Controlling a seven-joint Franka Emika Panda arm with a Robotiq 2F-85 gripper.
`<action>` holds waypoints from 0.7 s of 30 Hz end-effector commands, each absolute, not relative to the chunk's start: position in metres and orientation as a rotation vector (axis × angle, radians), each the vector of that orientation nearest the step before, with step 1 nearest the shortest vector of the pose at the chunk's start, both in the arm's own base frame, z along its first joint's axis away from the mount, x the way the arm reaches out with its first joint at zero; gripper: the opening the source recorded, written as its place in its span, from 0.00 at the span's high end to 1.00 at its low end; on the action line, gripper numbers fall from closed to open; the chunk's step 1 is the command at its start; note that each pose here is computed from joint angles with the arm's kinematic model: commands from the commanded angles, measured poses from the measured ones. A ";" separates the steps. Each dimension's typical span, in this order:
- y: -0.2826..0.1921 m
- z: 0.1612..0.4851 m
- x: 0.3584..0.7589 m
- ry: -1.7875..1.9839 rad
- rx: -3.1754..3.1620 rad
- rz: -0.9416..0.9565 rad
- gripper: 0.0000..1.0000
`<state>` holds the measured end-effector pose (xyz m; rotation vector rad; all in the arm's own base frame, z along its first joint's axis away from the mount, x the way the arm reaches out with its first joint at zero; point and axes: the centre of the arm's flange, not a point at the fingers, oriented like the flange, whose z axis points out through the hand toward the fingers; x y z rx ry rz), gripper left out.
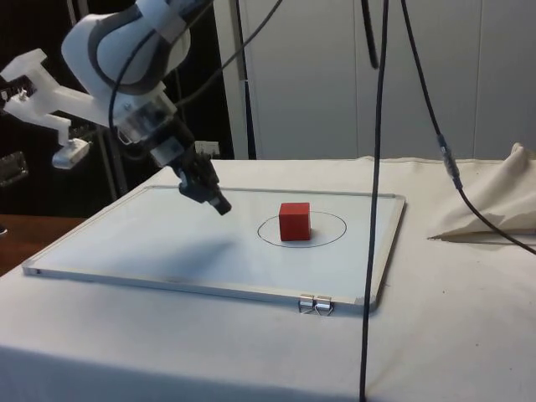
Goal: Push the cube into the marked area.
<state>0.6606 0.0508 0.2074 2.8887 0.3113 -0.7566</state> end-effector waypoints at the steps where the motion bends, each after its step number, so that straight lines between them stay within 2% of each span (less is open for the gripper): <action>1: 0.053 0.209 0.664 0.312 2.899 -0.753 1.00; 21: 0.069 0.227 0.691 0.226 2.956 -0.563 1.00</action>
